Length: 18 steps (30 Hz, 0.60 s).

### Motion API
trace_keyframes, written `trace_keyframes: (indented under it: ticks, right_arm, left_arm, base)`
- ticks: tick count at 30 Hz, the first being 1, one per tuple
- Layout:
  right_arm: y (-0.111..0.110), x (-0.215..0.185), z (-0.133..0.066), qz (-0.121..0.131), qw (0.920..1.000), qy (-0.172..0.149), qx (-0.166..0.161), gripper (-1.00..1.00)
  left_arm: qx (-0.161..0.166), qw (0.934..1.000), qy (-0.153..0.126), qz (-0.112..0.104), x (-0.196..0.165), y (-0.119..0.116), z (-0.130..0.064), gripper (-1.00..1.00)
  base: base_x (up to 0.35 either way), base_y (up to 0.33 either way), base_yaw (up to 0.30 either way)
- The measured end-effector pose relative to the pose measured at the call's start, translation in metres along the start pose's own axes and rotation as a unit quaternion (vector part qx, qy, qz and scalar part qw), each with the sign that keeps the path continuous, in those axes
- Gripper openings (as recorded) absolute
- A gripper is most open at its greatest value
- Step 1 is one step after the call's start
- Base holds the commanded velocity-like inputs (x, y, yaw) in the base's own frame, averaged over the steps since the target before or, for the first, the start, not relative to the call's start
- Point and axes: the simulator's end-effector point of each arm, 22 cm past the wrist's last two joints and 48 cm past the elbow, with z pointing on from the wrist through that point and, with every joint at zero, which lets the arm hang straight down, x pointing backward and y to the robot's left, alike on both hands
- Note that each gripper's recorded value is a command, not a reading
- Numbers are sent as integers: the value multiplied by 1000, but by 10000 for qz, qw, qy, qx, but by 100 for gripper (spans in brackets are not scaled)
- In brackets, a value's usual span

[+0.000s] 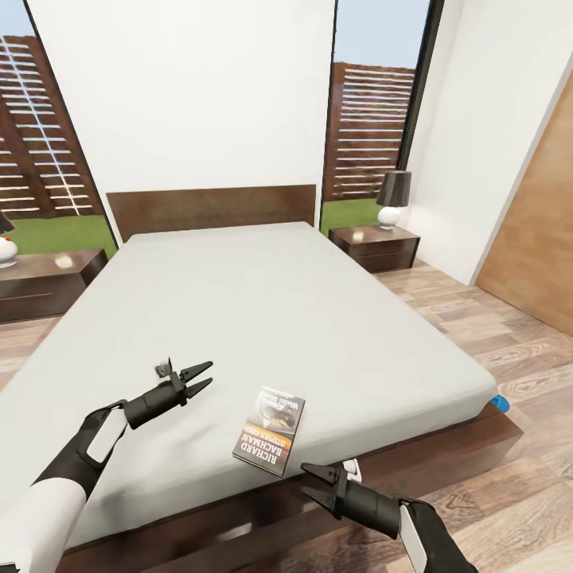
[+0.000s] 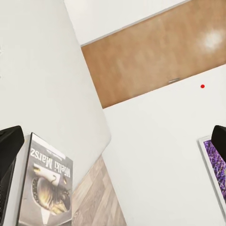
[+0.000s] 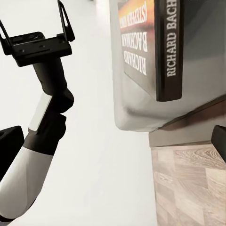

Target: In the bedroom, move the book from the bed onto either nightstand, and place the two sandals side by side next to the bed.

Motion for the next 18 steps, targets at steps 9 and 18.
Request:
trace_keyframes:
  ticks: [9,18]
  right_arm:
    - [-1,0,0,11,10000,1,-2,100]
    - [-1,0,0,16,10000,2,3,100]
  left_arm:
    - [-8,10000,3,-6,0,1,0,100]
    - [-9,10000,4,-11,1,2,0,100]
  base:
    - [0,0,0]
    - [0,0,154]
